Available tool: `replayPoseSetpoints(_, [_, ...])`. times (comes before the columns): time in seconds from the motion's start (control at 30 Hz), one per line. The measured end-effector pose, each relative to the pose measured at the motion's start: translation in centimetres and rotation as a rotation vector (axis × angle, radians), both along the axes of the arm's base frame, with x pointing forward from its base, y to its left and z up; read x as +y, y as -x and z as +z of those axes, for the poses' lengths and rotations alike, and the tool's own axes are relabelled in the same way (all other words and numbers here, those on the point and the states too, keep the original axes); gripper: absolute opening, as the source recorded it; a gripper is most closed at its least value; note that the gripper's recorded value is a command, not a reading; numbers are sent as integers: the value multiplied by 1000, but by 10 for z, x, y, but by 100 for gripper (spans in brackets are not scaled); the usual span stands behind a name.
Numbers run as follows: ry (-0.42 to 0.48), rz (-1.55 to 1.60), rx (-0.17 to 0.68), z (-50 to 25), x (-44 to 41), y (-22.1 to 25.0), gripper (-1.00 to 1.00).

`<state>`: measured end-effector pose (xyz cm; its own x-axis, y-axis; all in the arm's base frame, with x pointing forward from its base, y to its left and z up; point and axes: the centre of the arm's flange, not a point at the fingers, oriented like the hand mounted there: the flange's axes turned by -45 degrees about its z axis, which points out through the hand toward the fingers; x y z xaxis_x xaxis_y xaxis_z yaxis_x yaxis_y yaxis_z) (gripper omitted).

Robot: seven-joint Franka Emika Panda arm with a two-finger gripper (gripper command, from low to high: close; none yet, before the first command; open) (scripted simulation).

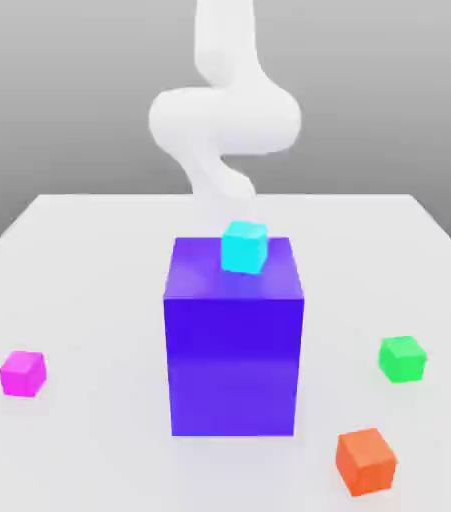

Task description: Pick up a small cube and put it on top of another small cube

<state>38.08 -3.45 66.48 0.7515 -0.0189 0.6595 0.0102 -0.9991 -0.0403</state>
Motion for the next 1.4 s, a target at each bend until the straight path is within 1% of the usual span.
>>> replayPoseSetpoints(0.1, [-34,18,94,-64,-41,-33,0])
replayPoseSetpoints(0.2, [-61,25,180,-129,-78,-52,0])
replayPoseSetpoints(0.3, [-81,21,262,-195,-114,-59,0])
replayPoseSetpoints(0.4, [-91,9,342,-261,-147,-53,0])
replayPoseSetpoints(0.57, [-85,-31,478,-359,-199,-16,0])
replayPoseSetpoints(0.7, [-60,-86,590,-423,-241,38,0])
replayPoseSetpoints(0.8, [-21,-106,681,-459,-261,81,0])
replayPoseSetpoints(0.83, [-11,-112,701,-467,-265,91,0])
replayPoseSetpoints(0.9, [2,-116,716,-479,-270,98,0])
replayPoseSetpoints(1.03, [12,-116,720,-500,-273,99,0])
replayPoseSetpoints(1.2, [3,-116,722,-533,-271,101,0])
replayPoseSetpoints(1.23, [0,-116,722,-538,-270,102,-100])
replayPoseSetpoints(1.4, [-3,-115,723,-538,-270,102,-100])
